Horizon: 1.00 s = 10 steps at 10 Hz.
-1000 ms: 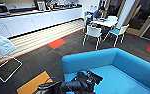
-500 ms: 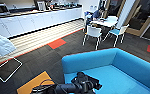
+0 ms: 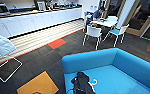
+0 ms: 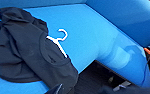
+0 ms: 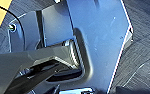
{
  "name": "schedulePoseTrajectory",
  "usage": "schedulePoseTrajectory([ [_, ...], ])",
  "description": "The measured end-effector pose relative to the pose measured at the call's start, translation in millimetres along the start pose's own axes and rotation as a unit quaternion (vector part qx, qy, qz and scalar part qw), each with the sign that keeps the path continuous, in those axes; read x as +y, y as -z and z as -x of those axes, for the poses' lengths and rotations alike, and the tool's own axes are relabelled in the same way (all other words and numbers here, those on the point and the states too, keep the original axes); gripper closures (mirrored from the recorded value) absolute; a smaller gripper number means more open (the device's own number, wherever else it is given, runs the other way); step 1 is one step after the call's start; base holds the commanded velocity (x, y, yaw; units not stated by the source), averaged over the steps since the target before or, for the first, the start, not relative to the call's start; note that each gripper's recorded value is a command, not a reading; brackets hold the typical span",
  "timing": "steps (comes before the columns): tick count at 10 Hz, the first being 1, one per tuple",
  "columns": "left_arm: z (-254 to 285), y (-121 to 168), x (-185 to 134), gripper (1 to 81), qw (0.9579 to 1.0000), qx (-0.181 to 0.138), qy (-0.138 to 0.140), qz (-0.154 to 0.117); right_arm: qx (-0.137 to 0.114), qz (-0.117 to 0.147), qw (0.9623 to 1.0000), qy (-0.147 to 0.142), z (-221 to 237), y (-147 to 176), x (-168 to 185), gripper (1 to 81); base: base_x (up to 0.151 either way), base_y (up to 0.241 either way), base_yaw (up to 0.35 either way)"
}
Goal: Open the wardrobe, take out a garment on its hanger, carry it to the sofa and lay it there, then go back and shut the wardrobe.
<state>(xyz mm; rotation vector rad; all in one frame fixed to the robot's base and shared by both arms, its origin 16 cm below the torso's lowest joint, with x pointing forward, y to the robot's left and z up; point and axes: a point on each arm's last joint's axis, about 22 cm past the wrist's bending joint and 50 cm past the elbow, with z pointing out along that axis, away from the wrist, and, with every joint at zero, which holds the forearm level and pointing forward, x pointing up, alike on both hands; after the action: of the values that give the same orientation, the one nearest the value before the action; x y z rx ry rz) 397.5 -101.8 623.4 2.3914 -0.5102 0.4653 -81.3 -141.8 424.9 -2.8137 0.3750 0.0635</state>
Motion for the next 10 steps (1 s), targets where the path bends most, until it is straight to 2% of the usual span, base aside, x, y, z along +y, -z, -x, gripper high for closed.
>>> schedulePoseTrajectory([
  [2,46,6,-42,1.0,0.999,-0.026,0.021,-0.029,0.0,0.0,1.0,0.0,0,0,0,1.0,0.0,0.0,0.0],
  [5,113,9,-61,1.0,0.9959,-0.063,0.048,-0.044,0.0,0.0,1.0,0.0,0,0,0,1.0,0.0,0.0,0.0],
  [8,203,25,-93,1.0,0.9872,-0.113,0.076,-0.082,0.005,-0.002,1.0,0.001,-4,0,-1,1.0,0.0,0.0,0.0],
  [10,249,41,-116,1.0,0.9817,-0.132,0.086,-0.108,0.017,-0.005,0.9998,0.005,-14,-1,-4,1.0,0.0,0.0,0.0],
])
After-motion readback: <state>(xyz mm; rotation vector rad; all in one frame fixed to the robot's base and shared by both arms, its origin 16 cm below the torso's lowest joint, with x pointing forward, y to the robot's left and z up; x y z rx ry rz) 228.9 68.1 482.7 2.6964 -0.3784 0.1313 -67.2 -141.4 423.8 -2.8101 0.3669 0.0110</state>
